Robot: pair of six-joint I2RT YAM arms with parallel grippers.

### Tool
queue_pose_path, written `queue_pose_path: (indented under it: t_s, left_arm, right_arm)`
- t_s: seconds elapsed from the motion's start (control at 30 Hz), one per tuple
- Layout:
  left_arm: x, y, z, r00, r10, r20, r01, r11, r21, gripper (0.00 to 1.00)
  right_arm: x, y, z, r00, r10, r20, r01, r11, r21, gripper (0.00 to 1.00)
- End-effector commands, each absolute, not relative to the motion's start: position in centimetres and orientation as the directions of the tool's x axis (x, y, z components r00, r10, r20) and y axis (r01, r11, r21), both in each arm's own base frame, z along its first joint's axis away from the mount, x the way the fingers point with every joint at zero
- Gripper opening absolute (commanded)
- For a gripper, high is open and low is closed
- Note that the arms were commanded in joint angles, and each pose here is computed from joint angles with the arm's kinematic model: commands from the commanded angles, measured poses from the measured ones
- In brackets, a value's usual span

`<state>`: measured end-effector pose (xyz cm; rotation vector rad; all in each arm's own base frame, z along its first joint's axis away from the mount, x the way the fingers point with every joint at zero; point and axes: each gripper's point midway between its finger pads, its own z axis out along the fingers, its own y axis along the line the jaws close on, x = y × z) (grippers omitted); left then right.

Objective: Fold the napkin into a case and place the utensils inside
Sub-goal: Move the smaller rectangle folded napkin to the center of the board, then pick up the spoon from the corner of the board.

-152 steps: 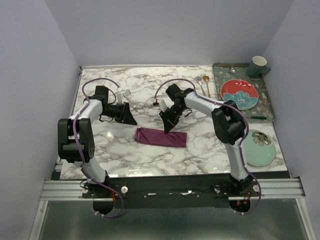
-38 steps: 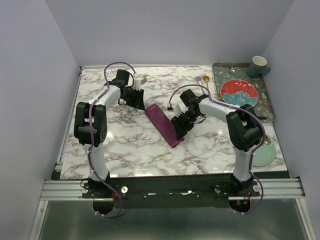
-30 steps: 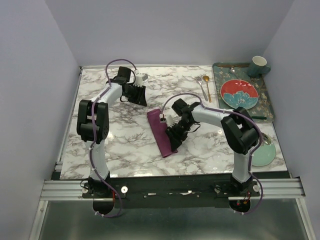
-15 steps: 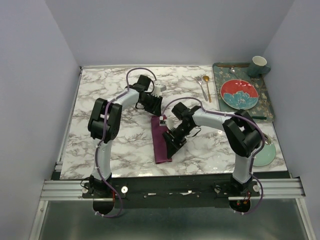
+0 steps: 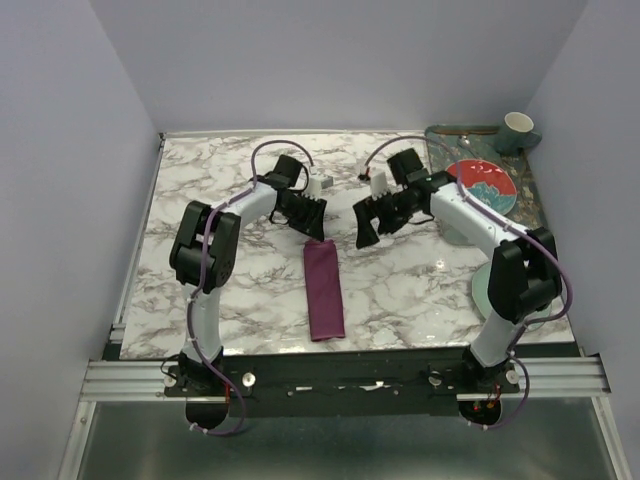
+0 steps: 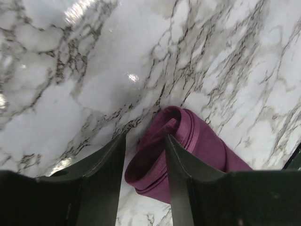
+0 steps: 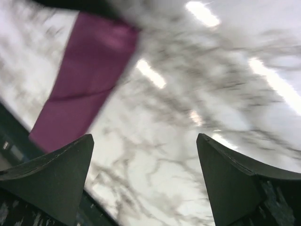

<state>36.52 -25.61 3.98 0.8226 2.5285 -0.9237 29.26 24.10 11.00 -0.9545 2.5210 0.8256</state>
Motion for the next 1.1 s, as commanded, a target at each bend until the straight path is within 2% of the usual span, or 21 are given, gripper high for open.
queue_pose_path:
  t_s: [0.0,0.07,0.1,0.13,0.17,0.27,0.3,0.37,0.6,1.07]
  left_arm:
    - [41.9,-24.5,14.2,-0.632,0.326,-0.703,0.676,0.675,-0.294,0.57]
    - [43.2,-23.3,16.7,-0.588,0.296,-0.752,0.671,0.698,-0.25,0.6]
    - [43.5,-22.8,18.5,-0.556,0.279,-0.783,0.674,0.702,-0.228,0.61]
    - [43.7,-22.4,19.3,-0.541,0.272,-0.796,0.674,0.706,-0.217,0.61]
    - [43.8,-22.0,19.8,-0.535,0.262,-0.804,0.668,0.713,-0.212,0.61]
    - [43.6,-21.1,21.3,-0.536,0.219,-0.815,0.656,0.716,-0.239,0.61]
    - [43.5,-20.9,21.7,-0.538,0.207,-0.817,0.652,0.717,-0.247,0.61]
    - [43.0,-21.1,21.6,-0.552,0.195,-0.811,0.655,0.703,-0.276,0.61]
    - [41.7,-20.7,21.2,-0.567,0.194,-0.801,0.653,0.698,-0.293,0.61]
    - [42.1,-20.4,19.3,-0.619,0.197,-0.76,0.633,0.698,-0.335,0.61]
  right_arm:
    - [41.4,17.7,13.7,-0.736,-0.341,-0.585,-0.508,0.849,0.146,0.97]
    - [45.1,14.8,12.9,-0.759,-0.294,-0.582,-0.425,0.899,0.1,0.9]
    - [47.6,14.2,14.9,-0.726,-0.272,-0.631,-0.404,0.912,0.072,0.87]
    - [49.2,12.5,14.7,-0.733,-0.253,-0.632,-0.353,0.935,0.034,0.78]
    - [50.4,11.8,13.2,-0.749,-0.247,-0.615,-0.328,0.944,0.021,0.75]
    - [54.3,10.3,14.4,-0.713,-0.232,-0.661,-0.274,0.961,-0.042,0.65]
    - [55.1,10.1,12.4,-0.731,-0.236,-0.64,-0.268,0.962,-0.049,0.63]
    - [57.0,9.2,12.9,-0.713,-0.227,-0.663,-0.229,0.97,-0.086,0.6]
    - [59.6,7.6,10.2,-0.716,-0.212,-0.665,-0.176,0.977,-0.122,0.56]
    - [59.3,5.7,4.9,-0.78,-0.191,-0.596,-0.161,0.982,-0.103,0.49]
